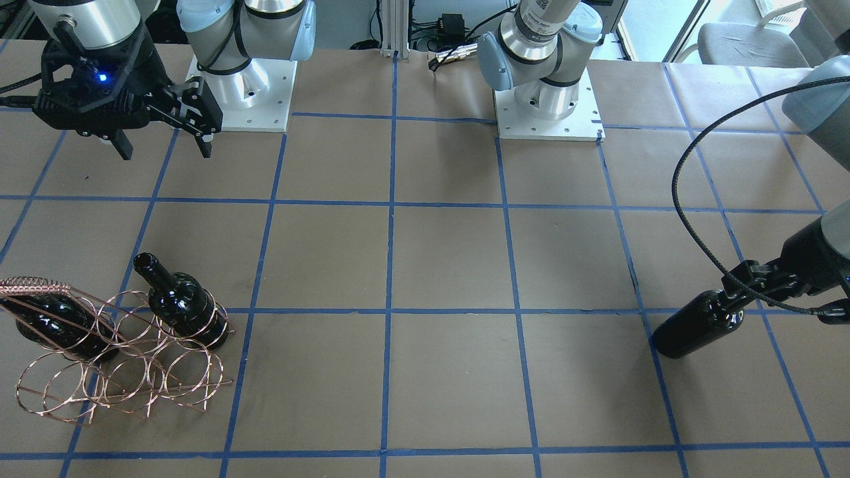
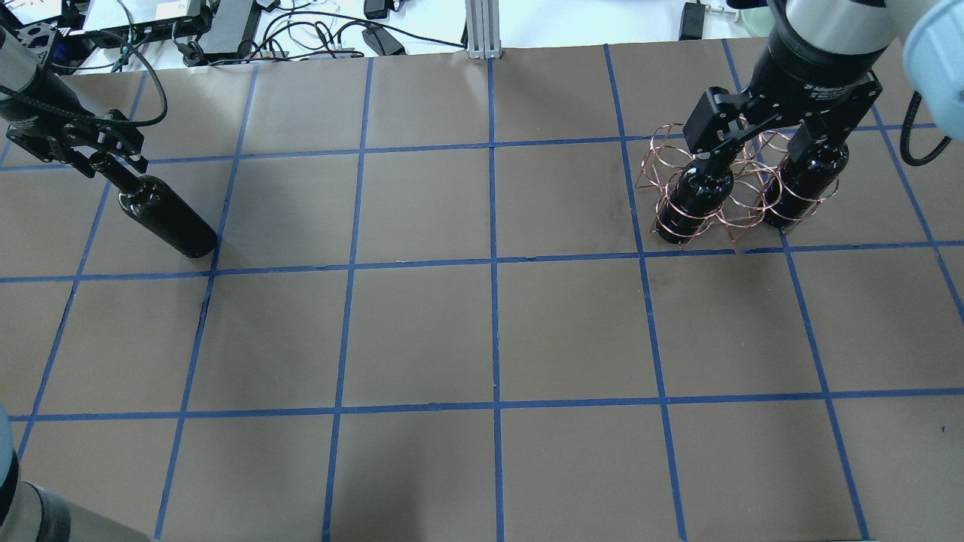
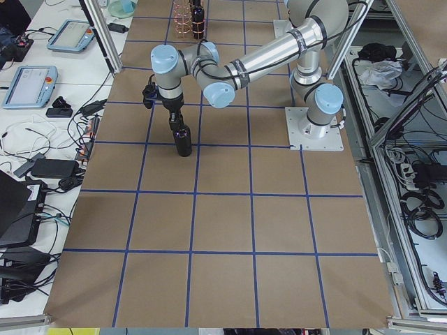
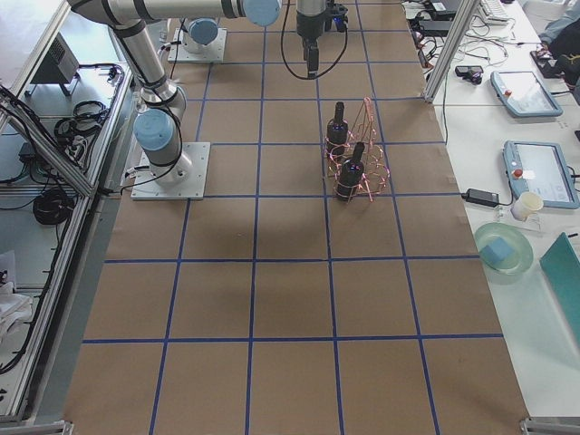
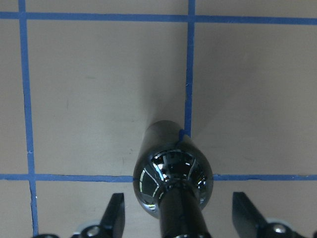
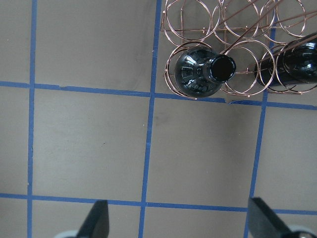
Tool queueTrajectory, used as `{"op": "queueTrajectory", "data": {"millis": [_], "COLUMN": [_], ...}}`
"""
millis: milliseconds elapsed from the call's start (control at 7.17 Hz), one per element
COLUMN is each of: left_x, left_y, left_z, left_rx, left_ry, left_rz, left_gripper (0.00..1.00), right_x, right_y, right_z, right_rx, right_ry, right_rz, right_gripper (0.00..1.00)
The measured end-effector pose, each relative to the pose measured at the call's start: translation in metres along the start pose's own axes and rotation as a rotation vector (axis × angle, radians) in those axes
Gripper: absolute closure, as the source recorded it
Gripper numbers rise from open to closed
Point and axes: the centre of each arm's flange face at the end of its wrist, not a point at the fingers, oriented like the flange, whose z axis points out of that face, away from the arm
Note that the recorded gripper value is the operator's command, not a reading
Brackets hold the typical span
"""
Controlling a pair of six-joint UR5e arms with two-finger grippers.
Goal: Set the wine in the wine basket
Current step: 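Lift the bottle by its neck with the left gripper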
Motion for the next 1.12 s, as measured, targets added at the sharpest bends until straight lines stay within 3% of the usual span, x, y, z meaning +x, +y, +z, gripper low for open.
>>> {"op": "queueTrajectory", "data": {"millis": [279,558,698,1116], "left_x": [-0.0009,-0.0011,-0.001,-0.0004], "left_y": [0.0016,0.0024,0.0027,0.0041], "left_z": [0.0007,0.0002,0.0002,-0.0017], "left_rx": [-0.015,-0.02,-0.023,-0.027], "left_ry": [-0.011,-0.014,-0.014,-0.012], "left_rz": [0.001,0.001,0.001,0.003], "left_gripper": [0.38,0.83,1.0,1.0], "right_x": [0.0003,0.0,0.0,-0.0003], "right_y": [0.0,0.0,0.0,0.0], "right_z": [0.0,0.0,0.0,0.0], "right_rx": [0.0,0.0,0.0,0.0], "right_ry": [0.001,0.0,0.0,-0.001], "right_rz": [0.0,0.0,0.0,0.0], "right_gripper": [0.0,0.0,0.0,0.0]}}
